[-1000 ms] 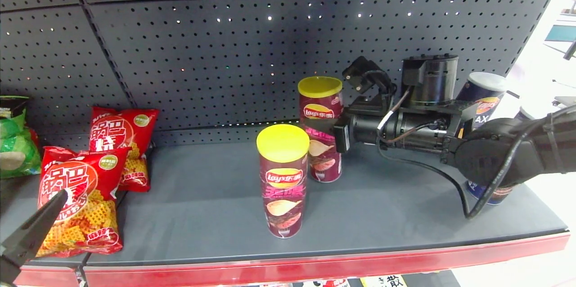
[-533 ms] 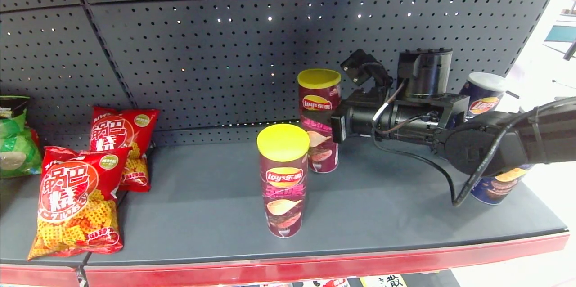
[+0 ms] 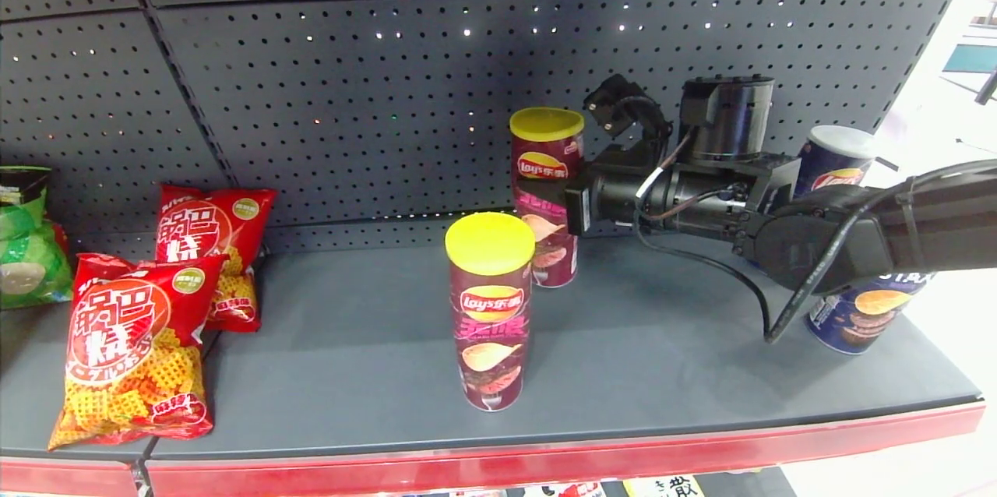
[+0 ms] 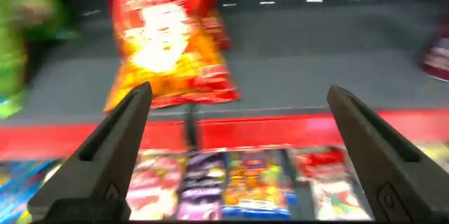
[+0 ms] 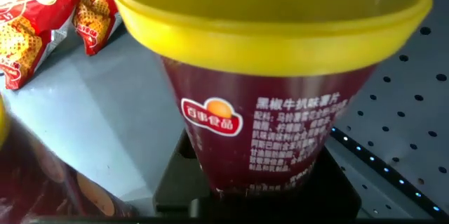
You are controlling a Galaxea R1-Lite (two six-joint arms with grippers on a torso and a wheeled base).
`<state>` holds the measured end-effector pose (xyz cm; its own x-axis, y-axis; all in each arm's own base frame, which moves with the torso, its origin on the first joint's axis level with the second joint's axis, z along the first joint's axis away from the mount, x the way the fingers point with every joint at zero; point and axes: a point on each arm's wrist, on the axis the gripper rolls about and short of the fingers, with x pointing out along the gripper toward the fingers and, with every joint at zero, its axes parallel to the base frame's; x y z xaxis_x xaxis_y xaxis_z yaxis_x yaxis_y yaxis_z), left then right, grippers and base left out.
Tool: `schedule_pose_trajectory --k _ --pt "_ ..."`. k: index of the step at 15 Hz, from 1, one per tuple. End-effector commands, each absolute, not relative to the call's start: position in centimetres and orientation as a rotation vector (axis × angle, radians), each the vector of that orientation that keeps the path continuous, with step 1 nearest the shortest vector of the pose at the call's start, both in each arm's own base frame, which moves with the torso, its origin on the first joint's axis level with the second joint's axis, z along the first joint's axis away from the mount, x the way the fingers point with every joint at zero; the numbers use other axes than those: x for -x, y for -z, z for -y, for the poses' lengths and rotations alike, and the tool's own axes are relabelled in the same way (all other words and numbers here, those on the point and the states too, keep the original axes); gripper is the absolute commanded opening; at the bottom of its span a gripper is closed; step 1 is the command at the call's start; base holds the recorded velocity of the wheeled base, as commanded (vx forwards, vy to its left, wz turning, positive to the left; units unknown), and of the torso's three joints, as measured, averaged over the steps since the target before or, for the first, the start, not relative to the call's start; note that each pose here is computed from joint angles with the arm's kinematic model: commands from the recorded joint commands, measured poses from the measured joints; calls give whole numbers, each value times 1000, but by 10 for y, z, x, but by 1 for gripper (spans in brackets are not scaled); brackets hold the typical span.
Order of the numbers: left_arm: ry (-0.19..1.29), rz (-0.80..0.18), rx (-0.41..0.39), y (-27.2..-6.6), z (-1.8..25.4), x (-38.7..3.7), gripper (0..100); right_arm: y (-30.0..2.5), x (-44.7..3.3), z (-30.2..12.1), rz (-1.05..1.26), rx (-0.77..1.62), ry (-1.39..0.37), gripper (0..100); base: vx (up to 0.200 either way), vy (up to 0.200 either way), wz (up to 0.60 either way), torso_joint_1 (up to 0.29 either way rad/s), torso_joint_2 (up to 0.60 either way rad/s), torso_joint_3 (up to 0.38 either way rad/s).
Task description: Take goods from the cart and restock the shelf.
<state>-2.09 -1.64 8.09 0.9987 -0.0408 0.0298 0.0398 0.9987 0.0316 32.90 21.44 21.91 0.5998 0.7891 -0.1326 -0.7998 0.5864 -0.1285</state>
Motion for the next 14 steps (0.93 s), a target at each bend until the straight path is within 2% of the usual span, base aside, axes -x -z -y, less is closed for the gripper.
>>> schedule_pose_trajectory --k 1,2,4,7,8,9,12,14 --pt "144 34 -28 -81 17 22 100 -221 -329 -213 -59 182 -923 0 0 0 0 0 0 0" --pt "205 36 -31 -81 19 22 100 -220 -328 -213 -61 182 -923 0 0 0 0 0 0 0" --pt "216 23 -26 -84 19 21 100 -221 -328 -214 -59 182 -926 0 0 0 0 0 0 0" --pt "230 -10 -3 -111 17 15 100 -220 -329 -213 -61 183 -916 0 0 0 0 0 0 0" --pt "342 -8 11 -119 16 16 100 -222 -328 -213 -58 180 -914 0 0 0 0 0 0 0" --pt "406 -6 9 -115 15 18 100 -223 -328 -212 -59 172 -912 0 0 0 0 0 0 0" --pt "463 -3 12 -105 14 22 100 -226 -328 -209 -53 169 -900 0 0 0 0 0 0 0" --pt "465 -43 17 -84 14 17 100 -226 -327 -209 -53 169 -899 0 0 0 0 0 0 0"
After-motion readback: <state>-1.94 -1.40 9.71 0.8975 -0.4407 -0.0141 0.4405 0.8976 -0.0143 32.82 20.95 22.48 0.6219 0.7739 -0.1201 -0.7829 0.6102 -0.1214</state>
